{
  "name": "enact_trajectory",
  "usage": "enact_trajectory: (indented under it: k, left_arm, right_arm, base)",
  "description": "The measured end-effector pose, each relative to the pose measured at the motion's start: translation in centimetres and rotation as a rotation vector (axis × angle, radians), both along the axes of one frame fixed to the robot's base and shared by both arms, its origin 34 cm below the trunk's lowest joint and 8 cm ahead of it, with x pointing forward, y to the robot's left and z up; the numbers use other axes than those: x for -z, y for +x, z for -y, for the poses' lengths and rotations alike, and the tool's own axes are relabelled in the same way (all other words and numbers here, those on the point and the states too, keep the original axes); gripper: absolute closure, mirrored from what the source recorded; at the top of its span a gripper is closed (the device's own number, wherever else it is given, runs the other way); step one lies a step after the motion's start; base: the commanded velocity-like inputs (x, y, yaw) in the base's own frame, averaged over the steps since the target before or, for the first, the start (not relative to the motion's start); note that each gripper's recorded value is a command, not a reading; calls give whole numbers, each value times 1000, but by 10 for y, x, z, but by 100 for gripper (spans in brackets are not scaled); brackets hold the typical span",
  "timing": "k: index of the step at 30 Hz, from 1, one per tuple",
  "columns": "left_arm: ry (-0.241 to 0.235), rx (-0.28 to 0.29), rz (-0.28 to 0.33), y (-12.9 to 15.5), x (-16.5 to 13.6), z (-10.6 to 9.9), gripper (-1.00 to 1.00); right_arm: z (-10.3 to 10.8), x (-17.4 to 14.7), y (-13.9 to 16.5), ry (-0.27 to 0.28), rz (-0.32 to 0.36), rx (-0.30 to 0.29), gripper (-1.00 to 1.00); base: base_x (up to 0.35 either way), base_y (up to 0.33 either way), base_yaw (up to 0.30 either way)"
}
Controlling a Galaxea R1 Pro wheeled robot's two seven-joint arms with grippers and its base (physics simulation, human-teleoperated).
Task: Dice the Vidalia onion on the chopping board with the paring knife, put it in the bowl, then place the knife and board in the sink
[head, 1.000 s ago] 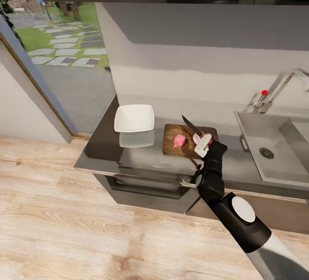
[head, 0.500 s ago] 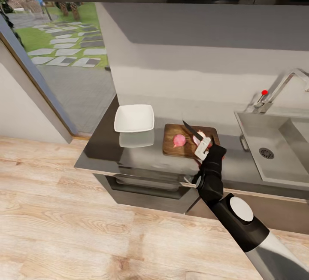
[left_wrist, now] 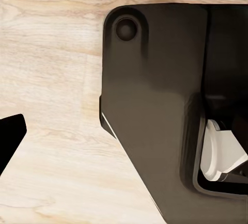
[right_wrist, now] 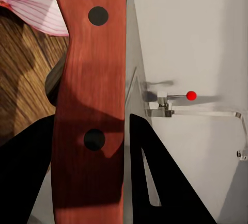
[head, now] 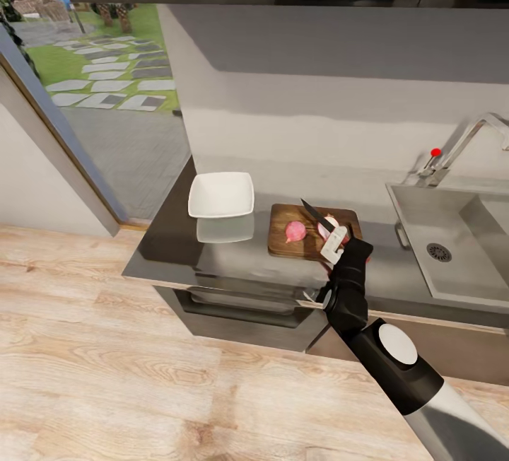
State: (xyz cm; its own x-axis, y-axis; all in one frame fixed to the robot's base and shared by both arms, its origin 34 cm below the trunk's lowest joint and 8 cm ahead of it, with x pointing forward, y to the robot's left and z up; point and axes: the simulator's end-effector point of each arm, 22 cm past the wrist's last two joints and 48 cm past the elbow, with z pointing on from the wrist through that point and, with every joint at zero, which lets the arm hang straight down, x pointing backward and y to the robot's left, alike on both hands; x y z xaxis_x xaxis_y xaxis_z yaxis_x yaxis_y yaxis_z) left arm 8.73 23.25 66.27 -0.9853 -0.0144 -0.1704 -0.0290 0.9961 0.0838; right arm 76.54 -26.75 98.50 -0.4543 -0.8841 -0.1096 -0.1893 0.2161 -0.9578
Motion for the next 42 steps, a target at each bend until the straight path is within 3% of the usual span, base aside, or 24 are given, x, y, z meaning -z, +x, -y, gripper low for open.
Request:
enact_trajectory:
  k: [42]
  left_arm:
    - [0,0,0,0,0,0,-100]
  right_arm:
    - [3,7,-1,-11,-15,3,100]
  base:
    - [5,-6,0]
